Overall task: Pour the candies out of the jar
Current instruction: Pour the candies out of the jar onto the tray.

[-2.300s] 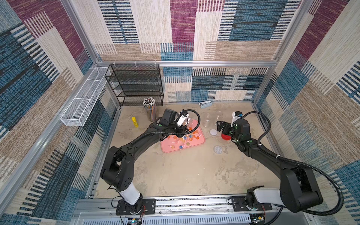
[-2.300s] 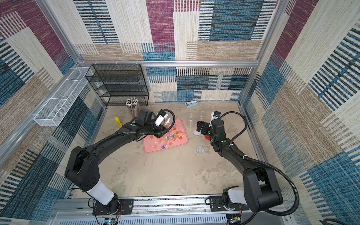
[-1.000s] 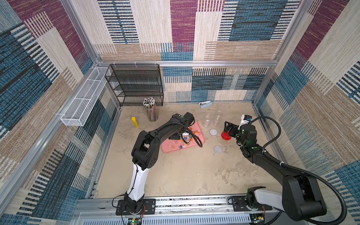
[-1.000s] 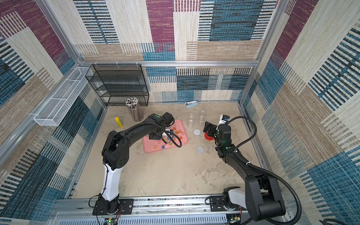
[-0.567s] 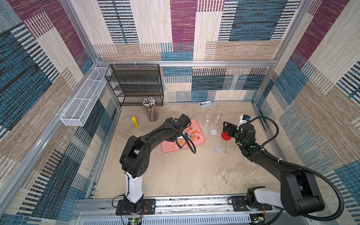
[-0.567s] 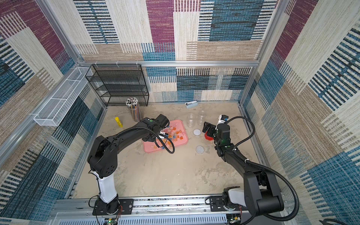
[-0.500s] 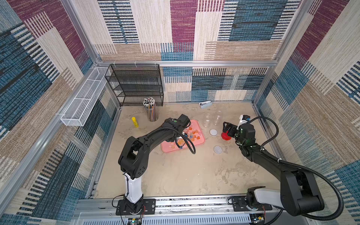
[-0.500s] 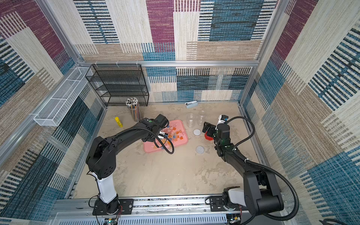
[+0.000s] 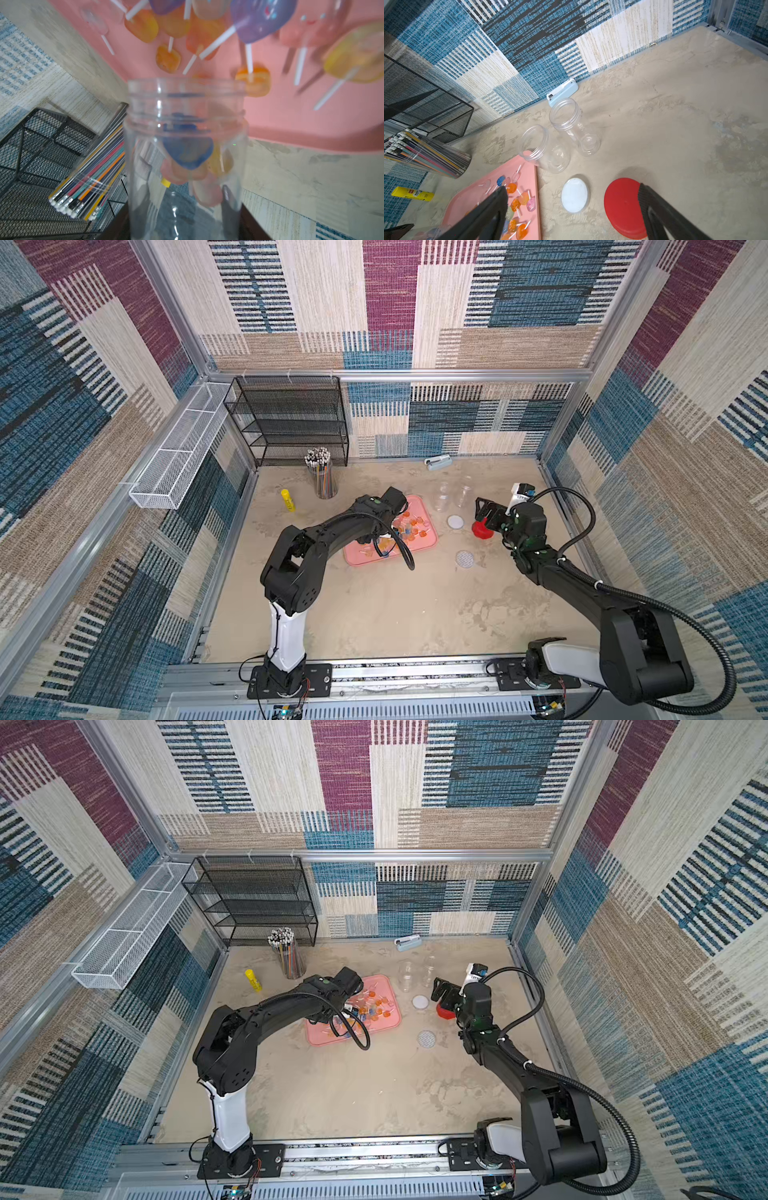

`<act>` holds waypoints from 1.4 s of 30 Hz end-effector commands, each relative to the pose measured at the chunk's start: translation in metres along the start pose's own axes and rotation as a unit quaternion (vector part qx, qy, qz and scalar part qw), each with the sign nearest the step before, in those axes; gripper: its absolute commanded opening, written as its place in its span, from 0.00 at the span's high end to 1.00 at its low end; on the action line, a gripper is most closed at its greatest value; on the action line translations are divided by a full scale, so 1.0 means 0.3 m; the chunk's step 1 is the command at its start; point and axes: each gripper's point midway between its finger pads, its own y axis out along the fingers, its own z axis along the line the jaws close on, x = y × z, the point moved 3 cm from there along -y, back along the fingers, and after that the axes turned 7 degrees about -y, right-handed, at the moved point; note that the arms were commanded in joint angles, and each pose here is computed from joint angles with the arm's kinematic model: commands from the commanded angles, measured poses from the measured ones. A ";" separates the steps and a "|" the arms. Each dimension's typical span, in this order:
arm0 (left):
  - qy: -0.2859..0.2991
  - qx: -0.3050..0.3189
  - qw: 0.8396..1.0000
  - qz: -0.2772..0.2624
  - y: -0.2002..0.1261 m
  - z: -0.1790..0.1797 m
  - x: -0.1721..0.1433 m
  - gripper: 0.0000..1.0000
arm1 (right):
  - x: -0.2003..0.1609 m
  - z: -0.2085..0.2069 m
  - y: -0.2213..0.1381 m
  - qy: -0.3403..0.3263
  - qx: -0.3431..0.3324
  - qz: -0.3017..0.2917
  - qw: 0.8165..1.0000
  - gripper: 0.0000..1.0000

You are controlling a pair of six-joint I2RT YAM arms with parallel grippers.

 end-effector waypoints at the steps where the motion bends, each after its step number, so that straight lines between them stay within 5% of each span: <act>1: 0.013 0.026 0.999 0.023 -0.033 0.013 -0.058 1.00 | 0.023 0.008 0.001 0.002 0.004 -0.012 1.000 0.00; 4: 0.007 0.001 1.000 -0.002 0.021 -0.006 -0.021 1.00 | 0.029 0.015 0.004 -0.001 0.008 -0.009 1.000 0.00; 7: 0.010 0.011 0.999 0.050 0.082 0.025 -0.004 1.00 | 0.035 0.020 -0.002 0.001 0.011 -0.011 1.000 0.00; 11: -0.014 0.007 1.000 0.006 0.035 0.050 0.005 1.00 | 0.031 0.015 -0.017 0.007 0.009 -0.015 1.000 0.00; 31: -0.005 0.027 0.999 0.021 -0.070 0.036 -0.039 1.00 | 0.042 0.025 -0.025 0.012 0.015 -0.014 1.000 0.00; 38: -0.065 0.037 0.995 -0.062 -0.101 0.071 0.003 1.00 | 0.050 0.055 -0.028 0.001 0.041 -0.007 0.999 0.00; 42: -0.172 0.012 0.970 -0.169 -0.173 0.132 0.030 1.00 | 0.081 0.091 -0.046 -0.013 0.068 -0.012 0.998 0.00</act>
